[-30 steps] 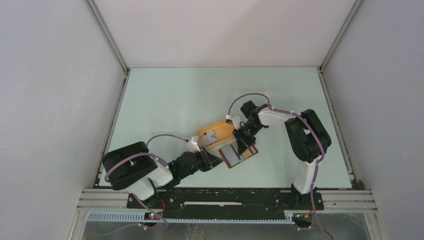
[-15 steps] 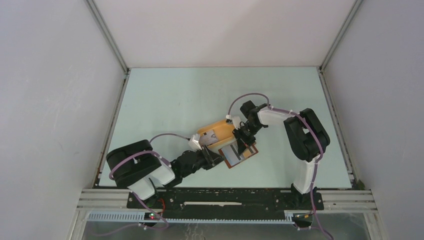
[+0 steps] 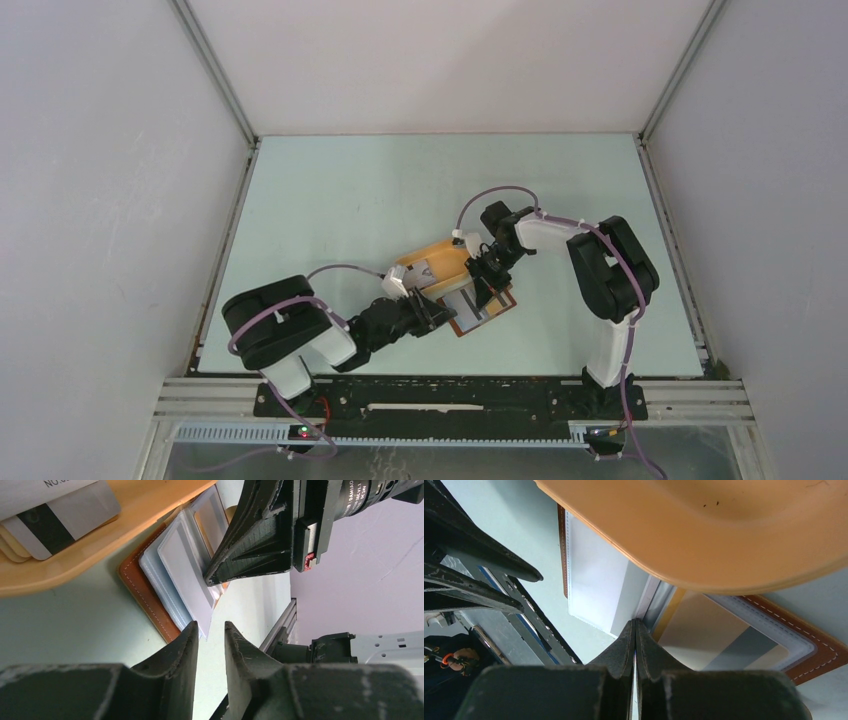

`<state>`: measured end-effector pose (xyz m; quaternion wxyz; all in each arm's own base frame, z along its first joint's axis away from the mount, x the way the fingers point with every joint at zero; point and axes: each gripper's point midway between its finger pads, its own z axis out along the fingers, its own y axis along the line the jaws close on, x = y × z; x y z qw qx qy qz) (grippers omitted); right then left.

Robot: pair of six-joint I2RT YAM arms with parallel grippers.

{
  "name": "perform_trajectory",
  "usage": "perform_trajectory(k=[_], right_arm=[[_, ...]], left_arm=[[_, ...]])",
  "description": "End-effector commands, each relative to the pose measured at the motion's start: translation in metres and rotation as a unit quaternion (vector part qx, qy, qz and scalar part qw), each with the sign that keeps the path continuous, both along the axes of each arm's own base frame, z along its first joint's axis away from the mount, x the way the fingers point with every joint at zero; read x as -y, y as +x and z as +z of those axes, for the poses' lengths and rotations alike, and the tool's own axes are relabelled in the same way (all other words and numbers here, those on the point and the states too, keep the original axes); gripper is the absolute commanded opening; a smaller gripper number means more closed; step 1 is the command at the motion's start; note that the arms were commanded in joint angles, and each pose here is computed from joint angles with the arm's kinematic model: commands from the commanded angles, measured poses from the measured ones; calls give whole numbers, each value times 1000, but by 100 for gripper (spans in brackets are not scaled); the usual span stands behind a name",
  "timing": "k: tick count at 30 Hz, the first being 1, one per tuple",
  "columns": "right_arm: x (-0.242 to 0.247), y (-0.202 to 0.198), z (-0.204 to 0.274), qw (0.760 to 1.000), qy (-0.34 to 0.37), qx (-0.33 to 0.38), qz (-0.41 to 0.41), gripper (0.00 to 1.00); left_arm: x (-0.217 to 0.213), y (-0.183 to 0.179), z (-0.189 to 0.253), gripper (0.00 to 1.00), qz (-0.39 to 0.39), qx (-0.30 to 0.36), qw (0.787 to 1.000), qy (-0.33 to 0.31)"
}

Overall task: Put the credit cards into the card holder
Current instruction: Turn over the card slot in the card holder.

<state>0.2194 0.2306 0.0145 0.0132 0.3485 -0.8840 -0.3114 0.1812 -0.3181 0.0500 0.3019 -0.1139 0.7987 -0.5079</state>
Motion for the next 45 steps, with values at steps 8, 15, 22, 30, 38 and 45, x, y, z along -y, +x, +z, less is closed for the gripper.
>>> perform_trajectory(k=[8, 15, 22, 30, 38, 45], right_arm=[[4, 8, -6, 1000, -15, 11, -1, 6], [4, 8, -6, 1000, -16, 10, 0, 6], [3, 8, -7, 1000, -16, 9, 0, 6], [4, 8, -8, 1000, -17, 9, 0, 6], [4, 7, -7, 1000, -16, 8, 0, 6], [3, 8, -7, 1000, -16, 9, 0, 6]], left_arm=[[12, 16, 10, 32, 16, 8, 1000, -16], [12, 19, 4, 32, 21, -1, 1000, -14], [10, 19, 2, 33, 25, -5, 1000, -9], [13, 21, -2, 33, 25, -10, 1000, -6], [16, 23, -4, 33, 27, -13, 1000, -2], [19, 24, -4, 34, 24, -16, 1000, -3]])
